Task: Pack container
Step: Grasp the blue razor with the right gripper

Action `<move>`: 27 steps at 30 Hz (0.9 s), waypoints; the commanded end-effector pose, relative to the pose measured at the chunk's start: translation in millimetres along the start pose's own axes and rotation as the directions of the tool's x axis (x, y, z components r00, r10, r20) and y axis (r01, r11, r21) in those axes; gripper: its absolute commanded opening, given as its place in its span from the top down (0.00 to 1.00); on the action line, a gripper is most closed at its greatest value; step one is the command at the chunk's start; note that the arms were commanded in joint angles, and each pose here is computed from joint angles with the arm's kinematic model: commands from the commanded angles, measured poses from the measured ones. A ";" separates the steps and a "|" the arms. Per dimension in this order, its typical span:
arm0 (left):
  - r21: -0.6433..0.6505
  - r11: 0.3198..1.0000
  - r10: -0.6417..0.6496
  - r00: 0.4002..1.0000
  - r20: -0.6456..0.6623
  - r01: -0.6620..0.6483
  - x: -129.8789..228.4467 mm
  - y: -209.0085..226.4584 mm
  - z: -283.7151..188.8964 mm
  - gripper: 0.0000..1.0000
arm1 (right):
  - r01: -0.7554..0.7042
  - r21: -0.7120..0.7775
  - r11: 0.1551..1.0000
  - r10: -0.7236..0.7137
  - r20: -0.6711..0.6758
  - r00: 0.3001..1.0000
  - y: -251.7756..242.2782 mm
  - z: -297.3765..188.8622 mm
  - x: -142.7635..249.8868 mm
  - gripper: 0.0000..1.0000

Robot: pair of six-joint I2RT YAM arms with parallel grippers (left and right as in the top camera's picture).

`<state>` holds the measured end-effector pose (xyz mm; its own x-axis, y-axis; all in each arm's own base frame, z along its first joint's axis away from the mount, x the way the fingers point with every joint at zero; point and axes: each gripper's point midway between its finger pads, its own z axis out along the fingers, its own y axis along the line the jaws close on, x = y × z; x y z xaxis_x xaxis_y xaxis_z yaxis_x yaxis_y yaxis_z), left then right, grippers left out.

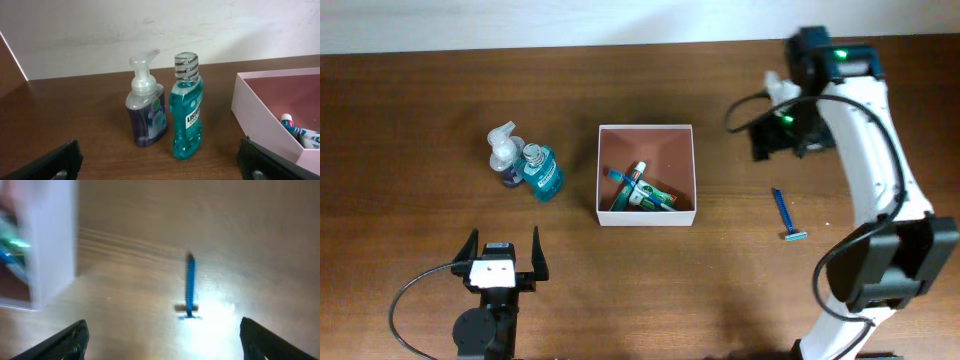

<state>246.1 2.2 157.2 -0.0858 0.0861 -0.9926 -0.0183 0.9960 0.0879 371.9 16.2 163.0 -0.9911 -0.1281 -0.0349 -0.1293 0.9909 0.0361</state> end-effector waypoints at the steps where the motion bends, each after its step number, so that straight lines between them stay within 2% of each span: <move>1: 0.008 1.000 0.011 1.000 0.000 -0.011 1.9 -1.2 0.3 0.00 | -0.119 -0.035 0.992 0.115 -0.085 0.990 -20.8 30.2 25.8 0.11; 9: 0.008 1.000 0.011 1.000 0.000 -0.011 1.9 -1.2 0.3 0.01 | -0.147 -0.047 0.988 0.136 -0.191 0.972 -21.7 109.4 63.9 0.15; 15: 0.008 1.000 0.011 1.000 0.000 -0.011 1.9 -1.2 0.3 0.01 | -0.154 -0.030 0.988 0.148 -0.149 0.978 -25.5 140.2 65.0 0.23; 21: 0.008 1.000 0.011 1.000 0.000 -0.011 1.9 -1.2 0.3 0.00 | -0.162 -0.005 0.987 0.161 -0.105 0.981 -30.1 164.5 66.8 0.25; 23: 0.008 1.000 0.011 1.000 0.001 -0.011 1.8 -1.2 0.3 0.01 | -0.162 -0.001 0.987 0.161 -0.107 0.981 -30.4 168.5 69.6 0.29; 25: 0.008 1.000 0.011 1.000 0.000 -0.011 1.9 -1.2 0.3 0.01 | -0.161 0.008 0.987 0.161 -0.108 0.981 -31.7 169.0 70.4 0.38; 27: 0.008 1.000 0.011 1.000 0.000 -0.011 1.9 -1.2 0.3 0.01 | -0.160 0.015 0.987 0.161 -0.108 0.981 -33.0 168.9 70.5 0.53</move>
<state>246.1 2.2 157.2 -0.0858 0.0857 -0.9926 -0.0183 0.9960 0.0875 319.8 -19.9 -1.8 -0.9982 0.0289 0.0529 0.0303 0.9992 0.0263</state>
